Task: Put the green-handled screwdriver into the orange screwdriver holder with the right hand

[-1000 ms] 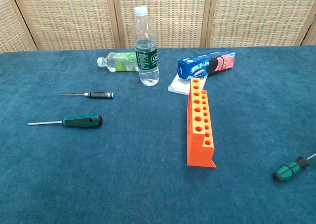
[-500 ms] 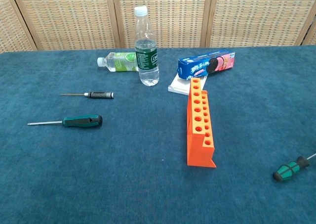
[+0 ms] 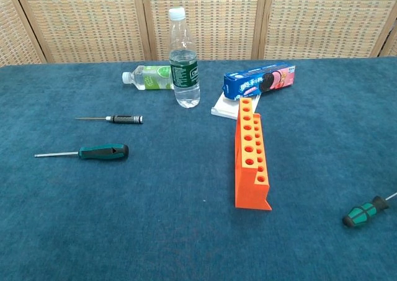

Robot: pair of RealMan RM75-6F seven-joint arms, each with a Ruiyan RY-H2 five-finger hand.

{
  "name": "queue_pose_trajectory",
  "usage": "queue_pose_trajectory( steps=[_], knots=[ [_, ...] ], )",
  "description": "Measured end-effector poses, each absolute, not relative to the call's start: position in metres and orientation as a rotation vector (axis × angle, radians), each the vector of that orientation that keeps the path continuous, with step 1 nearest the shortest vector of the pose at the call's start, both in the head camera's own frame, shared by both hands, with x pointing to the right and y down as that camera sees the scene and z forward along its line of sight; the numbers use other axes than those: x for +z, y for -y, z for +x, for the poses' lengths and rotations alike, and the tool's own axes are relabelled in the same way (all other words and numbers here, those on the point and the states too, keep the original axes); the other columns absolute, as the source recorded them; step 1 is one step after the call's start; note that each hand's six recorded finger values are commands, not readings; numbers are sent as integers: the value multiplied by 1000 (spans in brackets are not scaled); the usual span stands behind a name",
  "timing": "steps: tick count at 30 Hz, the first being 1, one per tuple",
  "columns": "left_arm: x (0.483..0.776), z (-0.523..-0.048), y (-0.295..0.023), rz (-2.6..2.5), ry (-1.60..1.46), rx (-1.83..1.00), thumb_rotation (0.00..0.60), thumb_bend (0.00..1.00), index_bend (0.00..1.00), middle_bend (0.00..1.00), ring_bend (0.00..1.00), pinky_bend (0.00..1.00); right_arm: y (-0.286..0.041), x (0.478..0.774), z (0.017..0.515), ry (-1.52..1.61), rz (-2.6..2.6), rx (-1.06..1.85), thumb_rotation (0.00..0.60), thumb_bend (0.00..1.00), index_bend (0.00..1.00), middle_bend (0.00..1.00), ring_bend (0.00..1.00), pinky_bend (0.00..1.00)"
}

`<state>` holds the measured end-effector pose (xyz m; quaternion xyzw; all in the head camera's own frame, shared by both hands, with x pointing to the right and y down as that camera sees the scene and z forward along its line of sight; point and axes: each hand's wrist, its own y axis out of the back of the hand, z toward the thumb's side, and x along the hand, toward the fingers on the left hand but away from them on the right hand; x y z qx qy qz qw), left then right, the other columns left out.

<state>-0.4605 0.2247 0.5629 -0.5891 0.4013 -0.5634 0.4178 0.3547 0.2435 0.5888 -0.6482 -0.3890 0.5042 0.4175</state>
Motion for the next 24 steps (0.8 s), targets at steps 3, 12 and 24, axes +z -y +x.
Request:
queue_pose_trajectory(
  steps=[3,12,24],
  knots=[
    [564,-460,-225,-1480,-1002,-1416,600,0,0,0,0,0,-244,589,354,976,-1635,1264,600,217,0,0,0,0],
    [563,-460,-225,-1483,-1008,-1414,600,0,0,0,0,0,-248,589,344,955,-1662,1239,600,217,71,0,0,0],
    [557,-462,-224,-1481,-1032,-1398,600,0,0,0,0,0,-248,596,316,927,-1729,1210,600,217,339,0,0,0]
  ],
)
